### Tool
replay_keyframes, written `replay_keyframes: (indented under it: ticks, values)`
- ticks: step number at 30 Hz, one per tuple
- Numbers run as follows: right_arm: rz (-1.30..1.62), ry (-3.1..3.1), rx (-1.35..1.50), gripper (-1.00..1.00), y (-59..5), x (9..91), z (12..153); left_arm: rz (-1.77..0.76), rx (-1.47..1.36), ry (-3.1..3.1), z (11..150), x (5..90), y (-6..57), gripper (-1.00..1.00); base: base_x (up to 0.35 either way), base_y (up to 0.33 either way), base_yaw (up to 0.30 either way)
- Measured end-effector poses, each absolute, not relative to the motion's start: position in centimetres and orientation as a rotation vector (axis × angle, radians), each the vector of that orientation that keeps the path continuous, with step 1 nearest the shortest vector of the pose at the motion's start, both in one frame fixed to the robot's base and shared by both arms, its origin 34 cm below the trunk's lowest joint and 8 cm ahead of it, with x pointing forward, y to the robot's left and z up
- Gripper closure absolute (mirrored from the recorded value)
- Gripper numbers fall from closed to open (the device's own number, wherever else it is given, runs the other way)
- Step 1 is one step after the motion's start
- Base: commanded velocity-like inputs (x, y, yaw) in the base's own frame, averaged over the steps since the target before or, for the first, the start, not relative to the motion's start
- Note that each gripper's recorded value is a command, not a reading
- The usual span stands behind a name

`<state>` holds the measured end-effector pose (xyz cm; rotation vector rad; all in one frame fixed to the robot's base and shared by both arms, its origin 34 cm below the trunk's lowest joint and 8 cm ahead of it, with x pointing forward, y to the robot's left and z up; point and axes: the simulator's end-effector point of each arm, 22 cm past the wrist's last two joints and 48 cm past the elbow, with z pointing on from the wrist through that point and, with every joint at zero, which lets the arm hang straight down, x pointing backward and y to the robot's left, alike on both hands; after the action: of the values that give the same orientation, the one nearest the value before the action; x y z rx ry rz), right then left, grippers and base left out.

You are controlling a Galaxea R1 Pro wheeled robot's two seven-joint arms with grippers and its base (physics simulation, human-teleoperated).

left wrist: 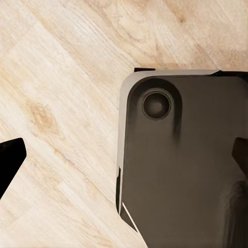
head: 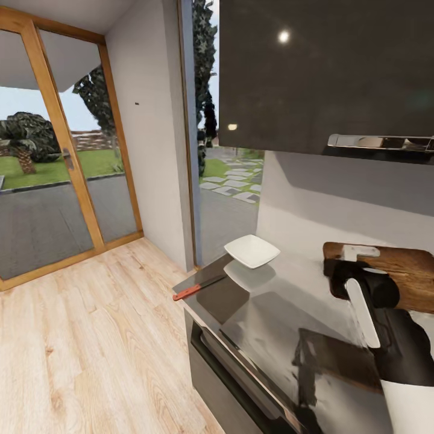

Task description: In the kitchen, take the Vidalia onion out of the sink, dice it on the chopping board with the paring knife, put the diced onion into the bowl on the countertop, then place both the paring knife and the chopping board into the sink.

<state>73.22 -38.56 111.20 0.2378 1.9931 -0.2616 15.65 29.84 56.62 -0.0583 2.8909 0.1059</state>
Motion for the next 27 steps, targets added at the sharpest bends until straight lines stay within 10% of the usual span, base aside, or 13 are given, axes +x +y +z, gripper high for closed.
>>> replay_keyframes:
  ticks: [27]
  values:
    - [0.371, 1.936, -0.914, 1.00, -27.1, 66.1, 112.1, 0.104, -0.059, 2.891, 56.6, 15.7, 29.7, -1.00, 0.000, 0.000, 0.000]
